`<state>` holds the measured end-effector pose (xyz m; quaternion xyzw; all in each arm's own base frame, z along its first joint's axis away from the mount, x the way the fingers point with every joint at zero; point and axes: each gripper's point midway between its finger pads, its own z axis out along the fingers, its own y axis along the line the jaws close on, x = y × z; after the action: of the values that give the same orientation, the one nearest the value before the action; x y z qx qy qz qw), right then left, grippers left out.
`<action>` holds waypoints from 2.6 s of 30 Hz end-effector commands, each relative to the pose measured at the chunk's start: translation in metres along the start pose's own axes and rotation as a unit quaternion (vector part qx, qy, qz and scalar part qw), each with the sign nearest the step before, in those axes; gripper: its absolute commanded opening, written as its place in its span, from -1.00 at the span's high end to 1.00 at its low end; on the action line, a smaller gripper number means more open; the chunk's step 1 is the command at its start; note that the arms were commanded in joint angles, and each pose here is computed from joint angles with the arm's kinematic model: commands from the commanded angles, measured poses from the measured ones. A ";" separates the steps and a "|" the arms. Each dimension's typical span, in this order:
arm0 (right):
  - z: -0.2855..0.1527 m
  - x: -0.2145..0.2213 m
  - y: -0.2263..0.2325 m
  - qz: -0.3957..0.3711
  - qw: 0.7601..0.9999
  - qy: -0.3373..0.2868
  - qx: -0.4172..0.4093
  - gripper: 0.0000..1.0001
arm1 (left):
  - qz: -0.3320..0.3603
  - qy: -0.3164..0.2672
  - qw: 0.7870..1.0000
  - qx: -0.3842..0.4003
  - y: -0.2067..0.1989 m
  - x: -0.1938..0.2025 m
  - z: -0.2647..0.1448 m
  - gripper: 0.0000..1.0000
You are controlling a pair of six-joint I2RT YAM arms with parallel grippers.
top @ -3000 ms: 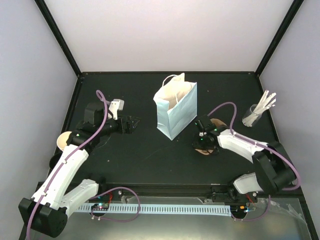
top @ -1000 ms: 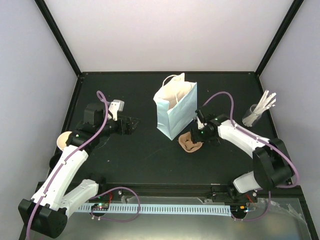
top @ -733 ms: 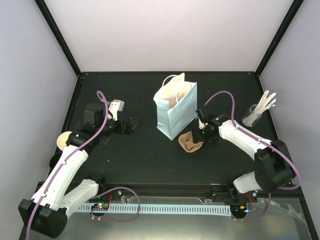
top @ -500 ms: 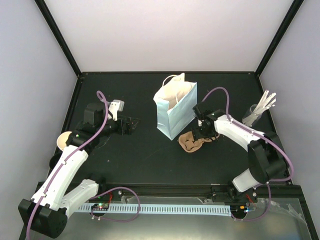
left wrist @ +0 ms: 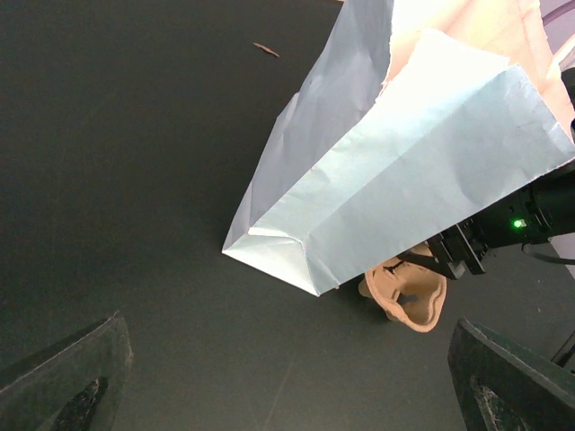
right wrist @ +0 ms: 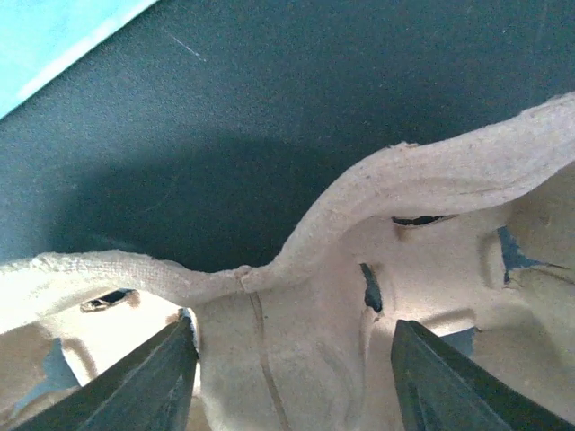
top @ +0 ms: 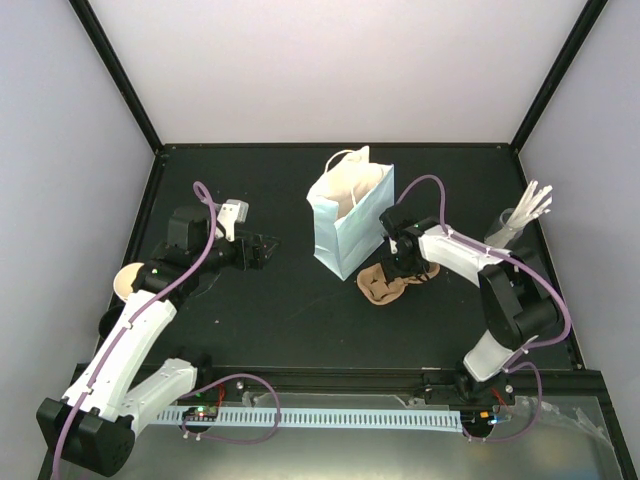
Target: Pack the takeout coffee
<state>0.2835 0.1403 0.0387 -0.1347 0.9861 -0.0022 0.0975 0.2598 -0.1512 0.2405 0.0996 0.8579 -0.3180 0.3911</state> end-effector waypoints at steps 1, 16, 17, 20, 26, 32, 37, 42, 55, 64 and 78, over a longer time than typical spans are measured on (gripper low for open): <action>-0.002 -0.013 0.006 -0.006 1.000 -0.017 -0.011 -0.21 | 0.011 -0.018 1.000 -0.001 -0.005 -0.014 -0.008 -0.98; -0.030 -0.007 0.009 0.002 0.999 -0.043 -0.033 0.14 | 0.014 -0.019 1.000 0.000 -0.006 -0.018 -0.007 -0.97; -0.035 -0.007 0.009 0.003 0.998 -0.047 -0.034 0.14 | 0.014 -0.018 1.000 0.000 -0.006 -0.018 -0.007 -0.97; -0.049 -0.004 0.009 0.007 0.997 -0.059 -0.042 0.14 | 0.013 -0.018 1.000 0.002 -0.007 -0.020 -0.006 -0.98; -0.092 0.001 0.007 0.012 0.993 -0.099 -0.059 0.13 | 0.009 -0.018 0.999 0.029 -0.017 -0.030 -0.001 -0.98; -0.165 -0.005 0.002 0.018 0.981 -0.177 -0.076 0.13 | 0.021 -0.019 0.999 0.025 -0.032 -0.058 0.009 -0.98; -0.228 -0.008 -0.008 0.028 0.966 -0.247 -0.076 0.14 | 0.064 -0.042 0.997 0.024 -0.054 -0.093 0.015 -0.97; -0.292 -0.014 -0.016 0.036 0.941 -0.328 -0.082 0.14 | 0.118 -0.045 0.992 0.026 -0.068 -0.124 0.032 -0.93; -0.402 -0.038 -0.048 0.094 0.882 -0.460 -0.045 0.20 | 0.196 0.077 0.977 -0.026 -0.065 -0.130 0.128 -0.76; -0.441 -0.066 -0.053 0.114 0.846 -0.520 -0.043 0.20 | 0.185 0.091 0.978 -0.024 -0.057 -0.130 0.167 -0.10; -0.467 -0.076 0.009 0.035 0.821 -0.530 -0.209 0.23 | 0.262 0.099 0.959 -0.034 -0.074 -0.134 0.112 0.97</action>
<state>0.2803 0.1298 0.4952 -0.0486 0.7919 0.1870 0.5792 0.4144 -0.2883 0.2810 0.3058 0.8649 -0.2013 0.3434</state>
